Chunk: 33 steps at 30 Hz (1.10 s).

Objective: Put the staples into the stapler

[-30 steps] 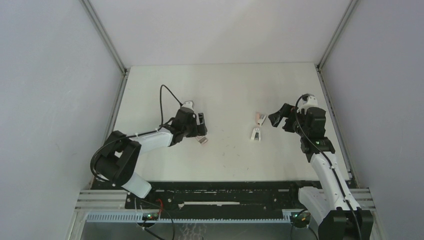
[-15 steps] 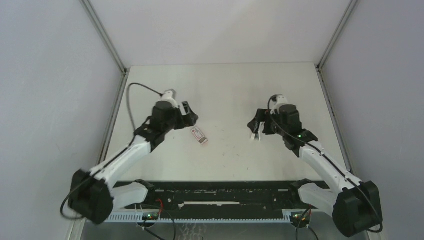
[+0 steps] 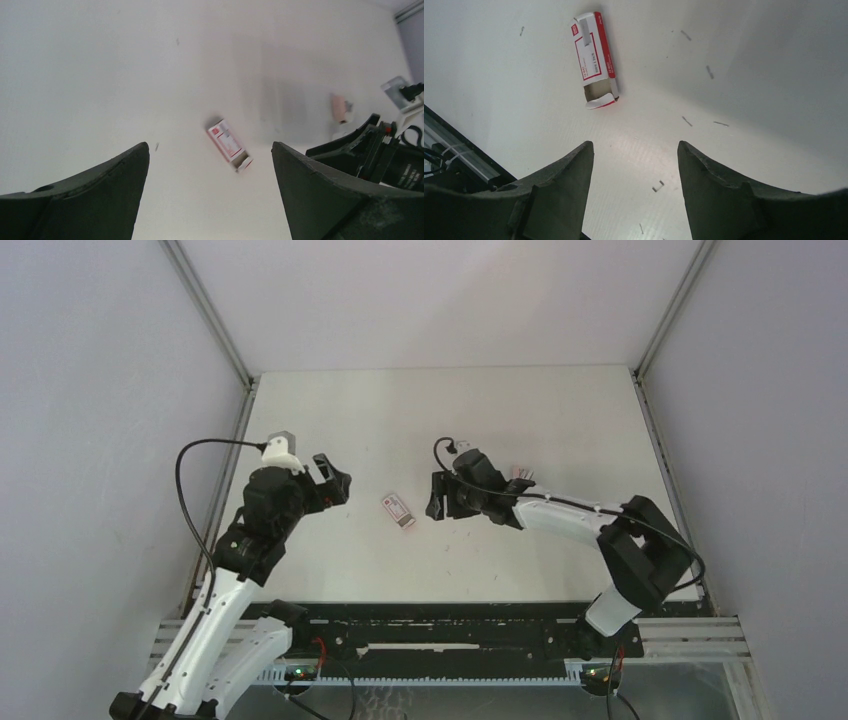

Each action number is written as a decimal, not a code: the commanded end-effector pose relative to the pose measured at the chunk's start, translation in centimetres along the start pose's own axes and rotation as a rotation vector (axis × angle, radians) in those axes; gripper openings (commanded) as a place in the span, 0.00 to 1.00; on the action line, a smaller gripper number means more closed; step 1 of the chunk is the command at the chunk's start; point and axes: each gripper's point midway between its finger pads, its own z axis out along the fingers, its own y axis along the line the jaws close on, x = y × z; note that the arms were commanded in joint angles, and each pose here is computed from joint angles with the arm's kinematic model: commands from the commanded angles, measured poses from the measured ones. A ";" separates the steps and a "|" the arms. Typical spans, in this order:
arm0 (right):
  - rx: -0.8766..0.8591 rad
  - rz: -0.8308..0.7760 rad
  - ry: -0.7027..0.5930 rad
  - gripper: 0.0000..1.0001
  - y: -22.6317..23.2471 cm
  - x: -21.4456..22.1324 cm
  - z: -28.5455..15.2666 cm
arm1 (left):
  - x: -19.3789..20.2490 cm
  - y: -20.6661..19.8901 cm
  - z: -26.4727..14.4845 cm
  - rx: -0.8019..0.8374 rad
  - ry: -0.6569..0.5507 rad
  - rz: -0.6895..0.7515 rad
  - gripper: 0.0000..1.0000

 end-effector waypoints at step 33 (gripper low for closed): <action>0.029 0.245 0.066 0.31 4.7 2.2 8.6 | 2.2 3.3 -0.8 -0.130 0.147 0.188 0.97</action>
